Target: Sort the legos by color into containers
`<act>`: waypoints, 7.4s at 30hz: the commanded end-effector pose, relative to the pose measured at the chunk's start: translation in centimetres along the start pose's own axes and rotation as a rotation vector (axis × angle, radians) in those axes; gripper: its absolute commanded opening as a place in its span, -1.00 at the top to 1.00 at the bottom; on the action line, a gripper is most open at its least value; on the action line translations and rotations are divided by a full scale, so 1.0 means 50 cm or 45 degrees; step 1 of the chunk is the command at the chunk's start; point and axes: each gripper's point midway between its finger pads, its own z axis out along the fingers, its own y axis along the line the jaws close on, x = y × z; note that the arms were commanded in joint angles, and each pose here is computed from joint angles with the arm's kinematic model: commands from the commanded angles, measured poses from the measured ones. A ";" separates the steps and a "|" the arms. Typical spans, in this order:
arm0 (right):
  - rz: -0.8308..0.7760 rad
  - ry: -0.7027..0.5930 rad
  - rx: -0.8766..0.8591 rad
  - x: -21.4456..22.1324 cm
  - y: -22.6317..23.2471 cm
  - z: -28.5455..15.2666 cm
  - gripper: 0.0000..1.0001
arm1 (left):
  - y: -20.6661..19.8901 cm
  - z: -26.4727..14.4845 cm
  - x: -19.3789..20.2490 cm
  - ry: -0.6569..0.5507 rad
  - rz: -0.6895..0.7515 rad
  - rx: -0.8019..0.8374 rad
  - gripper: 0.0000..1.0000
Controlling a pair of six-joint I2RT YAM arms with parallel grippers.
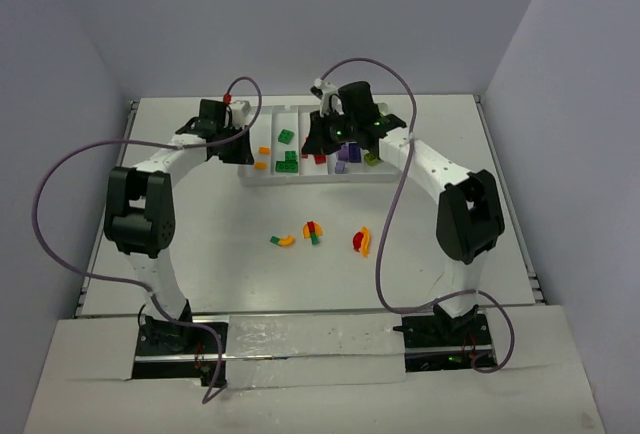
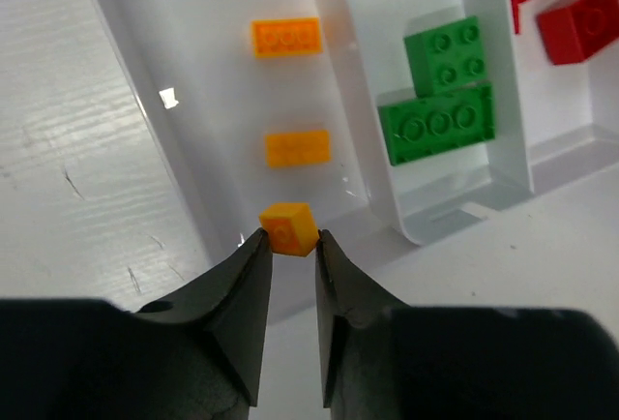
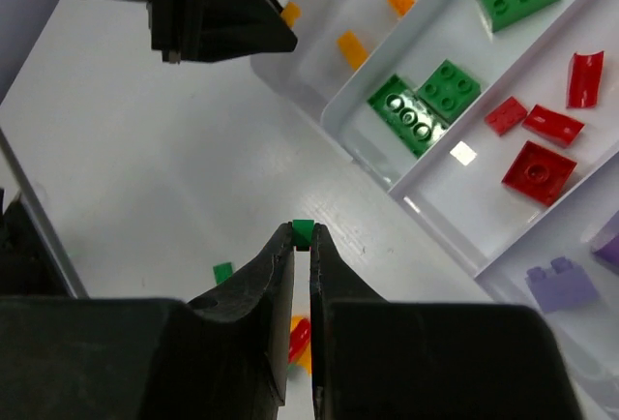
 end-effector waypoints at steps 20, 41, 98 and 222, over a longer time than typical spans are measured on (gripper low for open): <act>0.125 -0.137 0.157 -0.100 -0.077 0.258 1.00 | -0.040 -0.183 -0.198 -0.364 0.039 0.156 -0.40; 0.150 -0.116 0.209 -0.081 -0.097 0.284 -0.36 | -0.120 -0.276 0.078 -0.197 0.390 0.464 -0.54; -0.168 0.260 0.039 0.142 -0.079 -0.139 -0.21 | -0.295 -0.070 0.333 0.262 1.084 0.273 -0.15; -0.197 -0.114 -0.703 -0.035 0.327 -0.144 0.92 | -0.379 -0.455 -0.089 -0.324 -0.612 1.520 1.00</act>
